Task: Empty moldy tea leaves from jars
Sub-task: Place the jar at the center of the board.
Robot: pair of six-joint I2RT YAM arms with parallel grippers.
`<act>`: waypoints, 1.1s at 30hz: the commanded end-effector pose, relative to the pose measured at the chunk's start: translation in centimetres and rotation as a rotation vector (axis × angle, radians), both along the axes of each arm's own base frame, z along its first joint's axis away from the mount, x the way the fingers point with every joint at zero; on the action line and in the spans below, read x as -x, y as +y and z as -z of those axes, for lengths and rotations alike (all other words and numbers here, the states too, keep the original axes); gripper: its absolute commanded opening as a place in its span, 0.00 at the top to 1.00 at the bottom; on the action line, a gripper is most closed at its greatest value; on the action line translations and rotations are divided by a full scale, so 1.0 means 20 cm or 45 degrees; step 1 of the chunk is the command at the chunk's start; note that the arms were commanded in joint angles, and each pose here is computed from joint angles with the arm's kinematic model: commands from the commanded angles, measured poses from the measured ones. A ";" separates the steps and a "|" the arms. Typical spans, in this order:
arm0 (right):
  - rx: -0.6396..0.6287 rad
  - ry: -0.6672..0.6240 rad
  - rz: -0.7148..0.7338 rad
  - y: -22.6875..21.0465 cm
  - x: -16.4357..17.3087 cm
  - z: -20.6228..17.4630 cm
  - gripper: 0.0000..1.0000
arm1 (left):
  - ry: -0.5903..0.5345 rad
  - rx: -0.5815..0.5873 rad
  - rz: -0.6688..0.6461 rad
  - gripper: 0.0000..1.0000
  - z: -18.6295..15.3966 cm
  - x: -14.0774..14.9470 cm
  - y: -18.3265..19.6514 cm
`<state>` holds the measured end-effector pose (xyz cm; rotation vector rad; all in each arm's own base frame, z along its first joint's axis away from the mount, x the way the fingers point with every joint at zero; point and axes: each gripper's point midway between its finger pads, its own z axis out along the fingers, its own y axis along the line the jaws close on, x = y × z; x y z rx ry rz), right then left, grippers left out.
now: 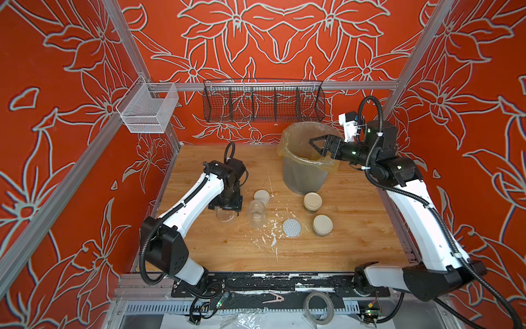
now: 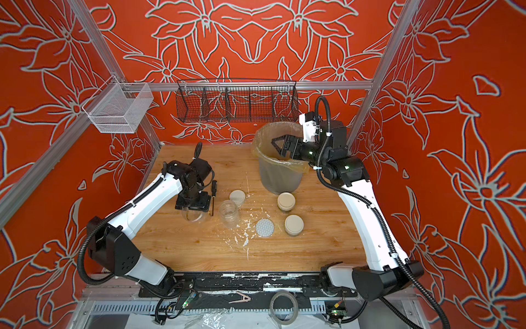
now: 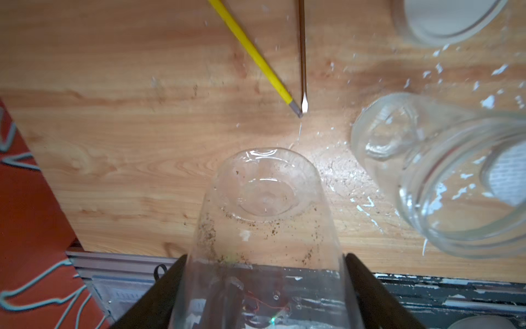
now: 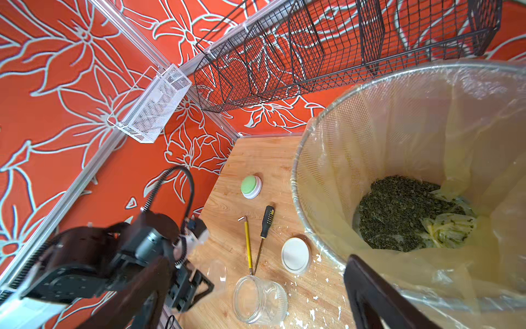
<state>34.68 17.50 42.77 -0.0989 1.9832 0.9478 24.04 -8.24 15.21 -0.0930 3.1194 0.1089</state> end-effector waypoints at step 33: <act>0.083 0.029 -0.014 0.00 0.04 0.07 0.03 | 0.012 0.085 -0.126 0.02 0.29 0.02 -0.05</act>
